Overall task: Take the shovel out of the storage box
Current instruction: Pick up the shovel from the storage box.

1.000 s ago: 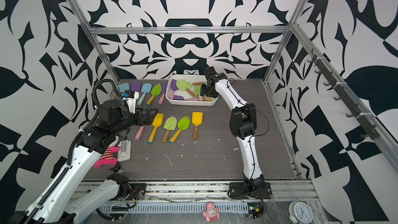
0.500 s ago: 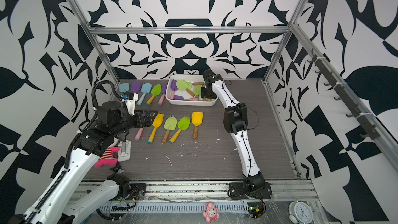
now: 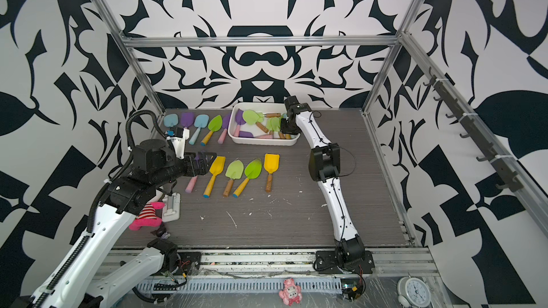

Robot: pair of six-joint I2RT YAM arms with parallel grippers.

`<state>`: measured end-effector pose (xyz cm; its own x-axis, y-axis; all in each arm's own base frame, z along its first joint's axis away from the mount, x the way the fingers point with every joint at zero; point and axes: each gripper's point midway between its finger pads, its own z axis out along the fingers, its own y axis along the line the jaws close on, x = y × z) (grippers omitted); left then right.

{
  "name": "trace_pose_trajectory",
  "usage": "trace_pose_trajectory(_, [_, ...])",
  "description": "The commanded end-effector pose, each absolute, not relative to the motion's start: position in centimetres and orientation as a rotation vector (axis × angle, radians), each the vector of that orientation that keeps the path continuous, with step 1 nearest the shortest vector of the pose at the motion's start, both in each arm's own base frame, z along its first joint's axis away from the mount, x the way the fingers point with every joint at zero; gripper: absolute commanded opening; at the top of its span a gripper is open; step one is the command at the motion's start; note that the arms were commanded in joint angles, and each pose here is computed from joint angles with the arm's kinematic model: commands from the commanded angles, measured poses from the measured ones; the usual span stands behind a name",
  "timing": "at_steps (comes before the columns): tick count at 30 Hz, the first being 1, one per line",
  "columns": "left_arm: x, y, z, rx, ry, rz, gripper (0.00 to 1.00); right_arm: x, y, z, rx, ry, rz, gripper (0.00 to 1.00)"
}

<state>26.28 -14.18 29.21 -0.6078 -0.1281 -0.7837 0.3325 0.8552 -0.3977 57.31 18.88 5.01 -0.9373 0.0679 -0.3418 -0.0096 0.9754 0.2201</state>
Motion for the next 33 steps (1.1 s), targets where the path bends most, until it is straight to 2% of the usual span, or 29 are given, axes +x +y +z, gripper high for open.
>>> trace_pose_trajectory(1, [25.9,-14.0,30.2,0.137,2.119,-0.657,0.99,57.7,19.3,6.6,0.049,2.739,0.369,0.34])
trace_pose_trajectory(6, [25.8,-13.9,30.1,0.133,2.123,-0.655,1.0,57.5,19.5,5.9,0.058,2.756,0.387,0.29])
trace_pose_trajectory(10, [25.6,-13.8,30.2,0.132,2.119,-0.651,0.99,57.4,19.6,6.3,0.068,2.754,0.396,0.19])
trace_pose_trajectory(19, [25.7,-13.8,30.5,0.134,2.107,-0.651,0.99,57.4,20.2,11.5,0.075,2.657,0.483,0.01])
trace_pose_trajectory(33, [26.0,-13.7,30.8,0.123,2.072,-0.652,0.99,55.5,22.4,15.8,0.062,2.61,0.71,0.0])
